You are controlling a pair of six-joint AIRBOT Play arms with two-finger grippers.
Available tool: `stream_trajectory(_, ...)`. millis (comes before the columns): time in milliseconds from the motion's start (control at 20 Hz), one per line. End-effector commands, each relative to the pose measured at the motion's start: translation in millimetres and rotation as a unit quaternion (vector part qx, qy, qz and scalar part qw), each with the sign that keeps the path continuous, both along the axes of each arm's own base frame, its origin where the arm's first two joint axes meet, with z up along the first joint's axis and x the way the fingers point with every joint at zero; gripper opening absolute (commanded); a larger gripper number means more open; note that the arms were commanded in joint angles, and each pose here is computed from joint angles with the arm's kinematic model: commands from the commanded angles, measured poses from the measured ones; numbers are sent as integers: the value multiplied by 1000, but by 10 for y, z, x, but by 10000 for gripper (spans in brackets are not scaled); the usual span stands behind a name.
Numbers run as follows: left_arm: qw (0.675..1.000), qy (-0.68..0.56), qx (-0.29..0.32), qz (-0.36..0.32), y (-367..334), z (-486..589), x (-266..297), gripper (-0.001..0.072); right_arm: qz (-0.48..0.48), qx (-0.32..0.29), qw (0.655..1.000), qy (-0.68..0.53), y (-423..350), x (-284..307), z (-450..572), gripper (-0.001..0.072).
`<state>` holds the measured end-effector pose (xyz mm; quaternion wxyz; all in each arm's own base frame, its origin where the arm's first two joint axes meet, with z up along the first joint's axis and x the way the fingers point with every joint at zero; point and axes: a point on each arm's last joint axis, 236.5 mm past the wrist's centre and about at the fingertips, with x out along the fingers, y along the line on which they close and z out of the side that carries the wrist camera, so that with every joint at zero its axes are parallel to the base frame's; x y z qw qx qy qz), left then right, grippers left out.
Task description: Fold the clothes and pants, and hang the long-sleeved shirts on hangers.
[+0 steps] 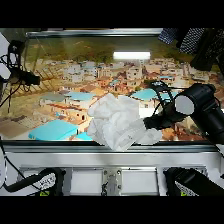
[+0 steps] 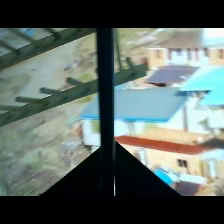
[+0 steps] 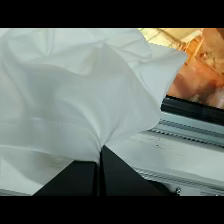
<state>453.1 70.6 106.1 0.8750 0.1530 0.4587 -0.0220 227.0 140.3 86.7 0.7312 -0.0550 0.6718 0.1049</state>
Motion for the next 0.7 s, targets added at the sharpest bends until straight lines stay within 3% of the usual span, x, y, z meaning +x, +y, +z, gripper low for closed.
stream_trajectory(0, 944, 16, -92, -317, -1370, 376, -644, 13, 0, 0, 1000, 1, 0, -1, -3, 19)
stream_trajectory(100, 907, 27, -126, -401, -1731, 517, -1007, 14, 0, 0, 1000, 1, 0, -1, -3, 19)
stream_trajectory(350, 891, 10, -146, -430, -2123, 737, -1206, 14, 0, 0, 1000, 1, 0, -1, -3, 19)
stream_trajectory(650, 840, 138, -174, -496, -2343, 416, -1723, 13, 0, 0, 1000, 1, 0, -1, -3, 19)
